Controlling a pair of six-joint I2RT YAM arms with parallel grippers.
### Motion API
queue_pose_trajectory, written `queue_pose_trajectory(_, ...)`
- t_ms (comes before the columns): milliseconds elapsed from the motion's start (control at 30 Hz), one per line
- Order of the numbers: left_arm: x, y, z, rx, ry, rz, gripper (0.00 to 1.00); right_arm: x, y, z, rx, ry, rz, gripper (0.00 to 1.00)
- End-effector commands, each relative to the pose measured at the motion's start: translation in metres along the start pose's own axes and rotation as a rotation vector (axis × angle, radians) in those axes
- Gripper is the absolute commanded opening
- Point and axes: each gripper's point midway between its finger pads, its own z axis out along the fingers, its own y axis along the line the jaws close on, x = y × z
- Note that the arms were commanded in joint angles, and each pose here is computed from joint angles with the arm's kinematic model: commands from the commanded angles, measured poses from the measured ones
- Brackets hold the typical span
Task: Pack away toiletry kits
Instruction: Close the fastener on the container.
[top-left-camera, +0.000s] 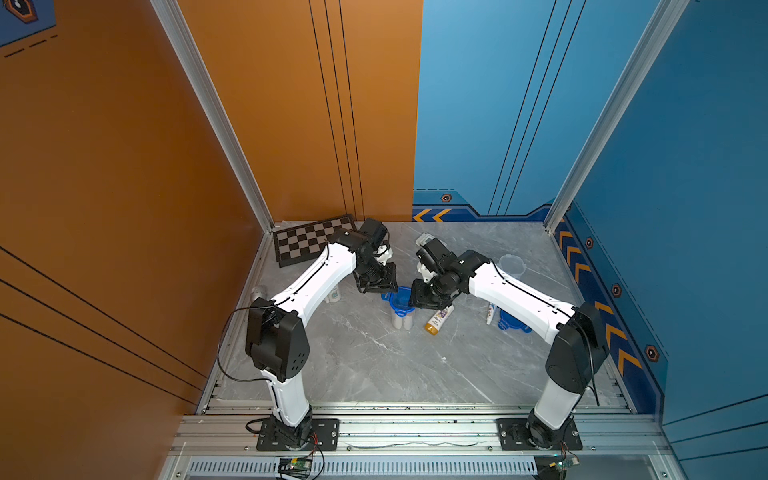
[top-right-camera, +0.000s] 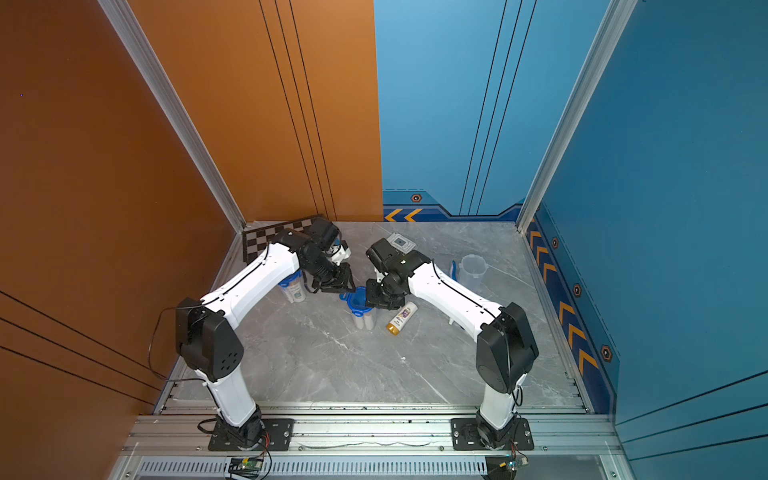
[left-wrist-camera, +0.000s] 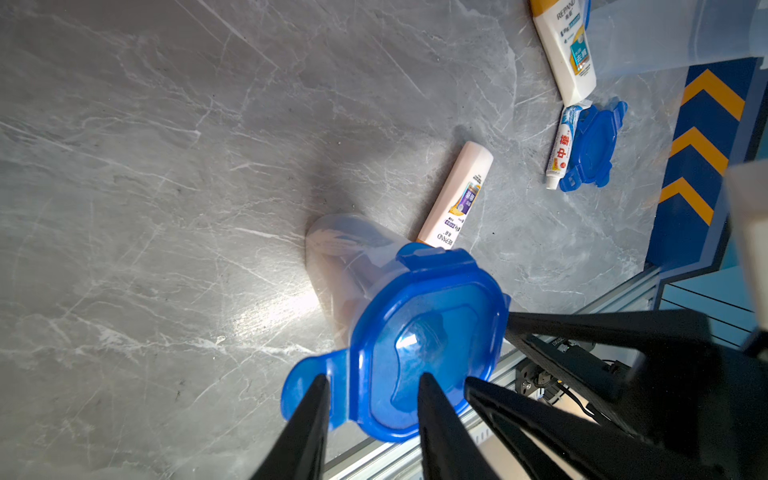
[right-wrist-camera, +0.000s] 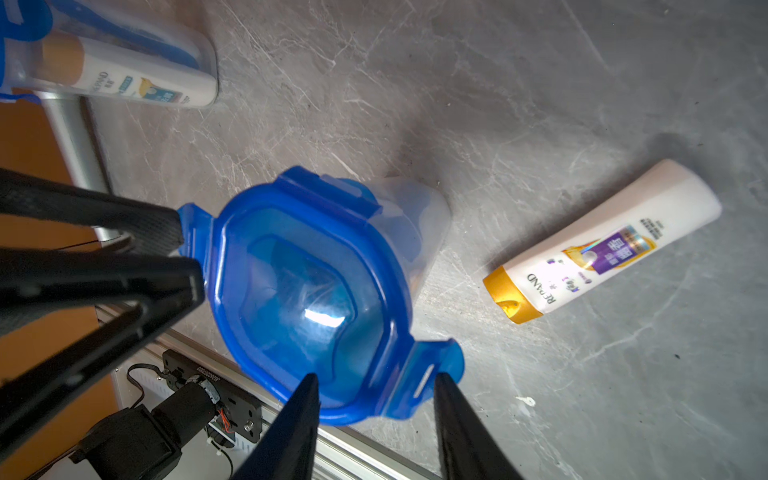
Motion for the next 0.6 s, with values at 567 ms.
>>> queue_pose_trajectory(567, 0.013, -0.026, 0.022, 0.238, 0.06, -0.149, 0.52, -0.014, 0.007, 0.024, -0.16, -0.034, 0.039, 0.48)
